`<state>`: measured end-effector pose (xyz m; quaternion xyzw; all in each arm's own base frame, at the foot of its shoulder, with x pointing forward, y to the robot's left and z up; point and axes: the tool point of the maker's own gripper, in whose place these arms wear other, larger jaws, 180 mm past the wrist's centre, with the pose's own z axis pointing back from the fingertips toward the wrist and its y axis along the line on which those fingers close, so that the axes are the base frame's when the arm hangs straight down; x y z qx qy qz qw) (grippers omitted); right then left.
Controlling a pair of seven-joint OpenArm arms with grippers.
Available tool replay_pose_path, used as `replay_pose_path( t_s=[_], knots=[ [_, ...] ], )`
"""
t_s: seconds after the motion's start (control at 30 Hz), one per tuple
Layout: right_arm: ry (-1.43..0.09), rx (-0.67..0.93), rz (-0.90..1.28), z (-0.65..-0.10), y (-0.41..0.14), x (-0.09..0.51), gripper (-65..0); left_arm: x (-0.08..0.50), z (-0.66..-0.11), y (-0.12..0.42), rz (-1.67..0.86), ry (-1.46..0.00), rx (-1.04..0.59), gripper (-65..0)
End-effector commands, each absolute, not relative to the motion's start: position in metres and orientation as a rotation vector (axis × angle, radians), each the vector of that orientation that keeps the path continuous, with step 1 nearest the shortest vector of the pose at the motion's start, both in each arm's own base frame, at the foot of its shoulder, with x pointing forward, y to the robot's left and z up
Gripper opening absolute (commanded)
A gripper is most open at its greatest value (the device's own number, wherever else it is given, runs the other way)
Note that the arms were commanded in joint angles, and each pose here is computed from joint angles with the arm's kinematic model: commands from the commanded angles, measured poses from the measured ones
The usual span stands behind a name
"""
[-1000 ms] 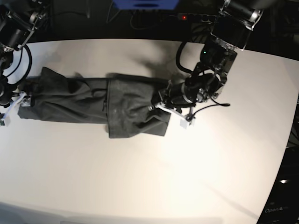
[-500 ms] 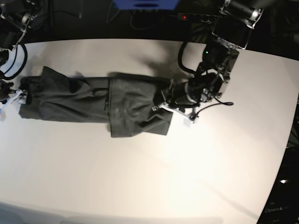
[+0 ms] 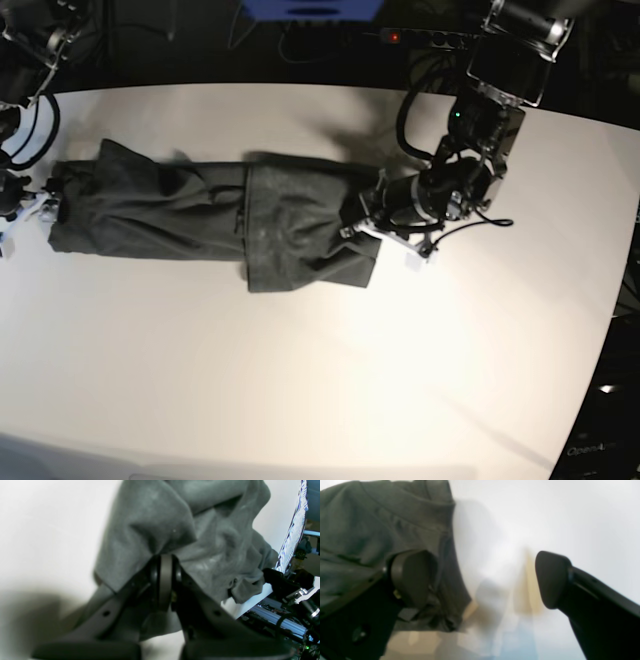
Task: Fold the T-shirt properly
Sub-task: 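Hold the strip end with the left gripper while the right gripper releases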
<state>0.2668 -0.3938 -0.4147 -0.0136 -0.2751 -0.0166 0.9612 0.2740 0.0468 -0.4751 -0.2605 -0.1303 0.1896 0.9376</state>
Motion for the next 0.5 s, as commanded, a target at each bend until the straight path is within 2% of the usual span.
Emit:
replay_pose_path(
  t_s=[0.0,0.47],
  knots=[
    [-0.609,-0.056,-0.030,-0.396,-0.406,0.278,-0.3,0.216,-0.527,0.138,0.447,-0.155,-0.104,-62.2],
    [-0.582,-0.041,0.025,-0.404,-0.392,0.282,0.0,0.218,-0.527,0.139,0.449,-0.160,-0.104,-62.2]
  ],
)
